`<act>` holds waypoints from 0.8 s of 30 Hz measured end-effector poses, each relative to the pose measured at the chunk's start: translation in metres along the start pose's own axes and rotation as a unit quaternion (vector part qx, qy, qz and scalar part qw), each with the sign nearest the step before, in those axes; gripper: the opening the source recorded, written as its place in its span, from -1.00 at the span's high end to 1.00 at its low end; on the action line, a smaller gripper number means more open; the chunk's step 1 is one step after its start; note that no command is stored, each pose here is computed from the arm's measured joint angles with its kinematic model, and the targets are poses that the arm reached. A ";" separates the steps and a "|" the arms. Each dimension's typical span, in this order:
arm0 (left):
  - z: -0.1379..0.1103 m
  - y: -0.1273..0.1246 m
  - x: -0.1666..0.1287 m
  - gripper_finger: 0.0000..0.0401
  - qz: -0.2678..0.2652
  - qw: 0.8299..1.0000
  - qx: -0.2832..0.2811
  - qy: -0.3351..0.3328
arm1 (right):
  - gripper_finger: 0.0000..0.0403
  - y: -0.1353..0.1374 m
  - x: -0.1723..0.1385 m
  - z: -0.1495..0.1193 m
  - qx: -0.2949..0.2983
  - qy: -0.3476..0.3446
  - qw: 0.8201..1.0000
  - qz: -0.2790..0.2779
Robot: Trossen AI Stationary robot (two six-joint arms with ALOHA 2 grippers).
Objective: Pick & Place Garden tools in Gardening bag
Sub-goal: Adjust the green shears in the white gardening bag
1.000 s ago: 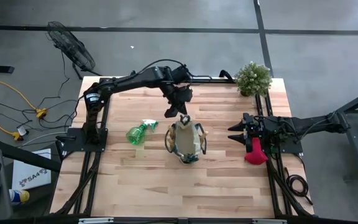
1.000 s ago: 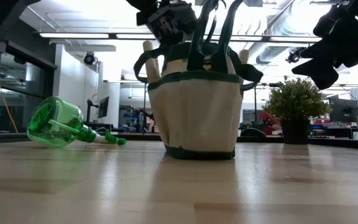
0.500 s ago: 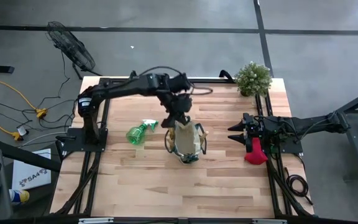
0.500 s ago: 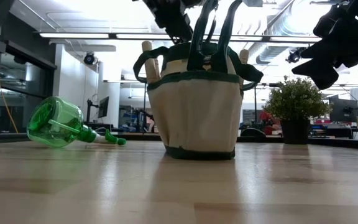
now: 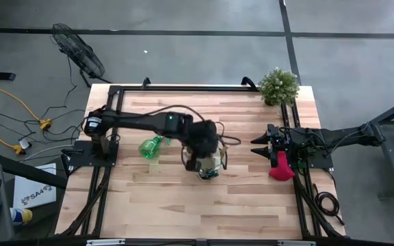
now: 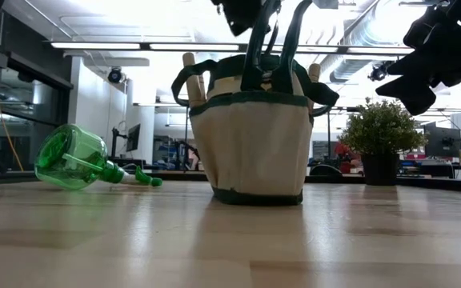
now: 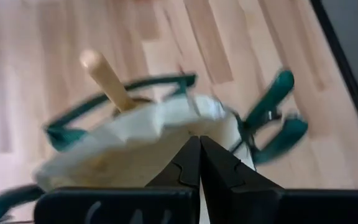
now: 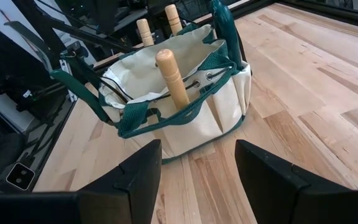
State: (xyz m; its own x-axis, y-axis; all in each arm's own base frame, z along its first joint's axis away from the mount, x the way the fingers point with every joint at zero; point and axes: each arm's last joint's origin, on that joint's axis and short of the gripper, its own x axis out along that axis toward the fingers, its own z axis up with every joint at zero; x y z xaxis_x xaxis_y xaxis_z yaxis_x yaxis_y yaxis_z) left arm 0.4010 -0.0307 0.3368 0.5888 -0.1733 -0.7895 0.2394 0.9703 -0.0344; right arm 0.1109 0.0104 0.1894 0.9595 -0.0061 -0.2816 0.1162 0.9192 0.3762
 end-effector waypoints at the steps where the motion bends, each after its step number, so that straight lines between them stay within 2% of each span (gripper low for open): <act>1: 0.002 -0.005 0.001 1.00 0.014 1.000 0.002 -0.007 | 0.02 0.000 0.000 0.000 0.000 0.000 1.000 0.000; 6: 0.006 -0.024 0.009 1.00 0.059 0.998 0.006 -0.007 | 0.02 0.000 0.000 0.000 0.000 0.000 1.000 0.000; 16: 0.007 -0.059 0.010 1.00 0.066 0.997 0.038 -0.009 | 0.02 0.000 0.000 0.000 0.000 0.000 1.000 0.000; 24: 0.007 -0.064 0.010 1.00 0.067 0.997 0.035 -0.010 | 0.02 0.000 0.000 0.000 0.000 0.000 1.000 0.000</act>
State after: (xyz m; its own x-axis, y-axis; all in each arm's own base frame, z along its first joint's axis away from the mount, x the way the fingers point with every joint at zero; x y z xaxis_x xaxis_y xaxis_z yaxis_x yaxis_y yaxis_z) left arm 0.3969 -0.0957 0.3351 0.6345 -0.0473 -0.7715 0.2104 0.9710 0.1136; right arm 0.1109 0.0104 0.1894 0.9595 -0.0063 -0.2816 0.1164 0.9192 0.3762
